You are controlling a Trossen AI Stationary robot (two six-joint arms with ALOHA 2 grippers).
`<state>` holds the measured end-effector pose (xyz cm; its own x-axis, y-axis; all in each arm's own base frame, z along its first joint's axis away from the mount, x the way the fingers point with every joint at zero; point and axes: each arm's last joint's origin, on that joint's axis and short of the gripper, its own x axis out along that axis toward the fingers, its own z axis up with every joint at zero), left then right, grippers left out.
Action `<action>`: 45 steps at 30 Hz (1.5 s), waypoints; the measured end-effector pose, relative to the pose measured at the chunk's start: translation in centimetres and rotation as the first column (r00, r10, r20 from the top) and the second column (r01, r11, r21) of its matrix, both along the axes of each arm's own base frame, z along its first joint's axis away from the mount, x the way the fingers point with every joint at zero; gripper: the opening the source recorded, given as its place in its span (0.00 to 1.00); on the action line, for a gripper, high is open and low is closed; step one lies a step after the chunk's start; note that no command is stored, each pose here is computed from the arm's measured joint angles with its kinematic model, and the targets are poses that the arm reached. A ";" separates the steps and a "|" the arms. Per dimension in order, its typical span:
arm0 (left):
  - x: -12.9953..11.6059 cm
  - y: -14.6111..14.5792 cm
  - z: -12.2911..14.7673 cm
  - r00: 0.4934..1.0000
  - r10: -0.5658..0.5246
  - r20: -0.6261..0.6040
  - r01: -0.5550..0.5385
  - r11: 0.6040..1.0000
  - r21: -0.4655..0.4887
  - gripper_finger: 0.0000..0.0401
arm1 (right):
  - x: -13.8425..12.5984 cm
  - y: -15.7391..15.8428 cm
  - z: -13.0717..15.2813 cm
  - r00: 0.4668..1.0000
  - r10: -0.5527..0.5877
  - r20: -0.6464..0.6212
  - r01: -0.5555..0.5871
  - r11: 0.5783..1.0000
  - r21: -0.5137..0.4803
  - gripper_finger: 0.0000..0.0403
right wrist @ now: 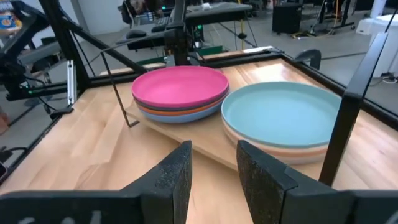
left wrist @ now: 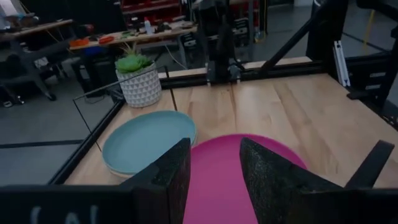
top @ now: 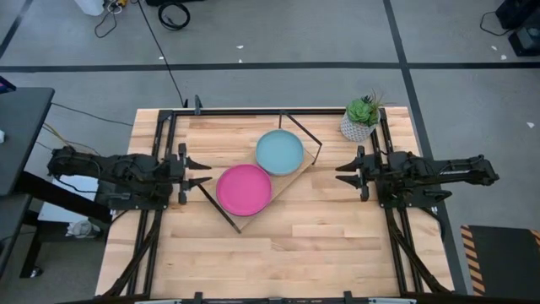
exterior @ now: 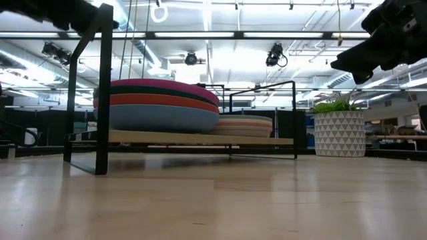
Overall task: Place and stack plates onto a shelf
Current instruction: Return to Home Position
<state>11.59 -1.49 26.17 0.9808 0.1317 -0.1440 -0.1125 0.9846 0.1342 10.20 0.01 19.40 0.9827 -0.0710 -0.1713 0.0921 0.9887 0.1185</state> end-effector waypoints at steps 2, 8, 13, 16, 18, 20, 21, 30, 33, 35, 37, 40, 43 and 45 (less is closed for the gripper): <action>-0.3 0.1 -0.8 1.000 0.000 0.018 0.000 1.000 -0.003 0.36 | 0.0 0.0 0.1 1.000 0.001 0.014 -0.001 1.000 0.001 0.33; -1.5 0.3 -2.1 0.995 -0.004 0.097 0.005 1.000 -0.010 0.36 | -0.2 0.1 0.5 0.998 0.020 0.054 -0.021 1.000 0.002 0.33; -2.4 0.4 -3.8 0.984 -0.030 0.178 0.035 0.999 -0.023 0.36 | -0.3 0.1 0.5 0.998 0.023 0.060 -0.023 1.000 0.002 0.33; -2.7 0.4 -5.1 0.977 -0.052 0.207 0.058 0.998 -0.027 0.36 | -0.3 0.1 0.5 0.998 0.024 0.056 -0.024 1.000 -0.002 0.33; -2.8 0.4 -5.7 0.970 -0.069 0.234 0.078 0.997 -0.028 0.36 | -0.3 0.1 0.5 0.998 0.024 0.056 -0.024 1.000 -0.005 0.33; -2.8 0.3 -6.2 0.962 -0.086 0.258 0.096 0.995 -0.028 0.36 | -0.3 0.1 0.6 0.998 0.026 0.064 -0.025 1.000 -0.013 0.33; -2.7 0.3 -6.3 0.960 -0.090 0.264 0.100 0.995 -0.027 0.36 | -0.3 0.1 0.6 0.997 0.028 0.068 -0.026 0.999 -0.025 0.33; -2.1 0.1 -8.0 0.946 -0.100 0.307 0.116 0.993 -0.035 0.36 | -0.6 -0.1 1.0 0.995 0.001 0.101 0.017 0.984 -0.177 0.33; -2.1 0.1 -8.0 0.944 -0.098 0.315 0.117 0.992 -0.042 0.36 | -0.7 -0.1 1.0 0.995 -0.003 0.100 0.025 0.977 -0.213 0.33; -2.1 0.1 -7.9 0.943 -0.098 0.317 0.118 0.992 -0.043 0.36 | -0.7 -0.1 1.0 0.995 -0.003 0.100 0.024 0.976 -0.215 0.33; -2.1 0.1 -8.0 0.944 -0.096 0.316 0.121 0.991 -0.060 0.36 | -0.7 -0.1 1.0 0.995 -0.006 0.101 0.025 0.981 -0.194 0.33; -2.1 0.1 -8.0 0.943 -0.090 0.319 0.127 0.987 -0.097 0.36 | -0.7 -0.1 1.1 0.994 -0.009 0.107 0.028 0.985 -0.171 0.33; -2.1 0.1 -8.0 0.943 -0.085 0.323 0.131 0.983 -0.125 0.36 | -0.7 -0.1 1.2 0.993 -0.011 0.119 0.030 0.986 -0.162 0.33; -2.1 0.1 -8.0 0.943 -0.085 0.322 0.131 0.984 -0.123 0.36 | -0.7 -0.1 1.1 0.993 -0.010 0.117 0.030 0.986 -0.163 0.33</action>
